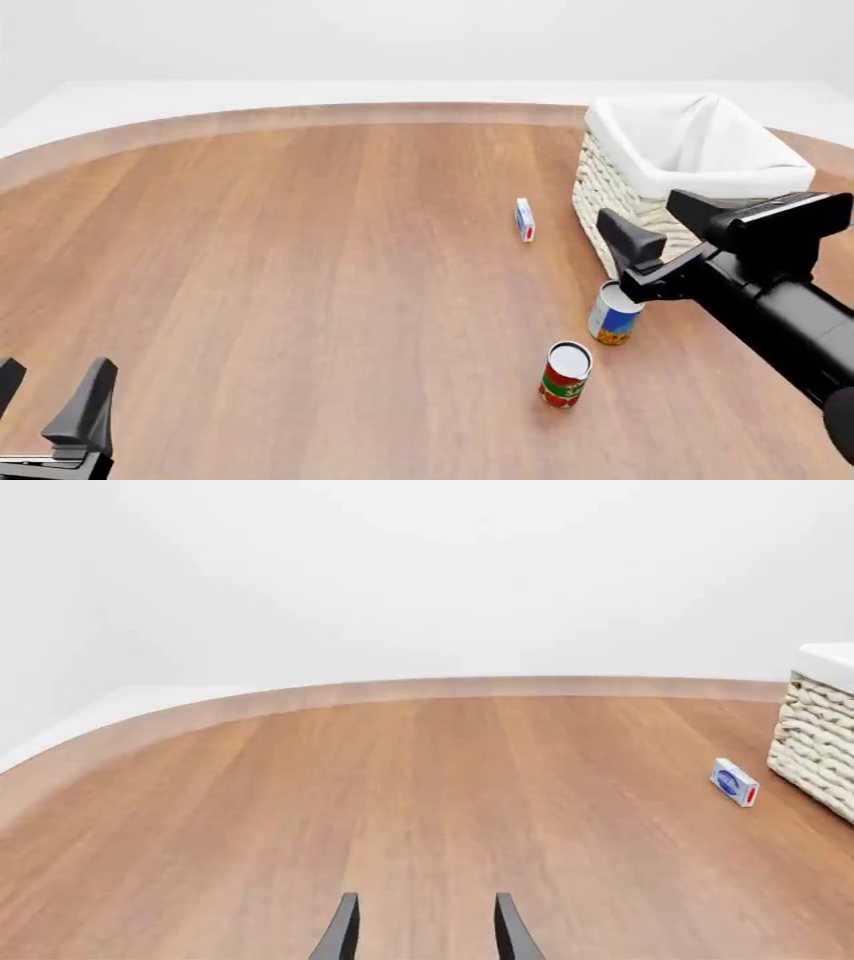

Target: Pick up the alphabet soup and the cream cheese box, and put them in the basket.

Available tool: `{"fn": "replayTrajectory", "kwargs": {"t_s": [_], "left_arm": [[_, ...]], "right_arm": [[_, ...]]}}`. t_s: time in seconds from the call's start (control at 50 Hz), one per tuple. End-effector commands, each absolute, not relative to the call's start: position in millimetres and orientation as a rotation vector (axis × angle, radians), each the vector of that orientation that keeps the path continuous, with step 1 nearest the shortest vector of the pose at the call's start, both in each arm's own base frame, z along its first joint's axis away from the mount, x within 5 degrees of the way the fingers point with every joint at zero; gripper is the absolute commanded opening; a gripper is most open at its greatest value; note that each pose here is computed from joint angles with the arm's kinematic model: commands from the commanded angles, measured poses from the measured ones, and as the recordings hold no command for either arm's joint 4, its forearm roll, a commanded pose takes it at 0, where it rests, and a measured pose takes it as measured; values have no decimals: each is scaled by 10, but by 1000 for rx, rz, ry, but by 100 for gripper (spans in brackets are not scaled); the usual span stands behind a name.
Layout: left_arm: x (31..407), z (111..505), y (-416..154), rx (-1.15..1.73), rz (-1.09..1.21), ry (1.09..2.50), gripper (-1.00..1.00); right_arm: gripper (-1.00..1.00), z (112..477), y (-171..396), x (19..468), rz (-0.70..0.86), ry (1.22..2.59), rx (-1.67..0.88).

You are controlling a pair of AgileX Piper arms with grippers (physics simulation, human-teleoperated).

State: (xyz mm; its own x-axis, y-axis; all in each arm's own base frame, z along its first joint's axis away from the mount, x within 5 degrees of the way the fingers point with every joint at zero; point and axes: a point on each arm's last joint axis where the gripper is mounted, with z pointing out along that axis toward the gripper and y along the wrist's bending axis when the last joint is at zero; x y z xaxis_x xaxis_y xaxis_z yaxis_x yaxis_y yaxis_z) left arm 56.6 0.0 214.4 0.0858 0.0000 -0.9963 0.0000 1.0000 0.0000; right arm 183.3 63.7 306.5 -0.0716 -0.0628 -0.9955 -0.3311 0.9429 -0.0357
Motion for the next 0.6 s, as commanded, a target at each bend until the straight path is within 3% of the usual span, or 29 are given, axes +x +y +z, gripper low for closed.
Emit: {"fn": "replayTrajectory", "kwargs": {"t_s": [0.02, 0.6], "left_arm": [[566, 2144, 0, 0, 0, 1485, 100], [566, 2144, 0, 0, 0, 1485, 100]], "right_arm": [[100, 3183, 706, 2093, 219, 1672, -302], [100, 3374, 833, 2669, 176, 1730, -318]]}}
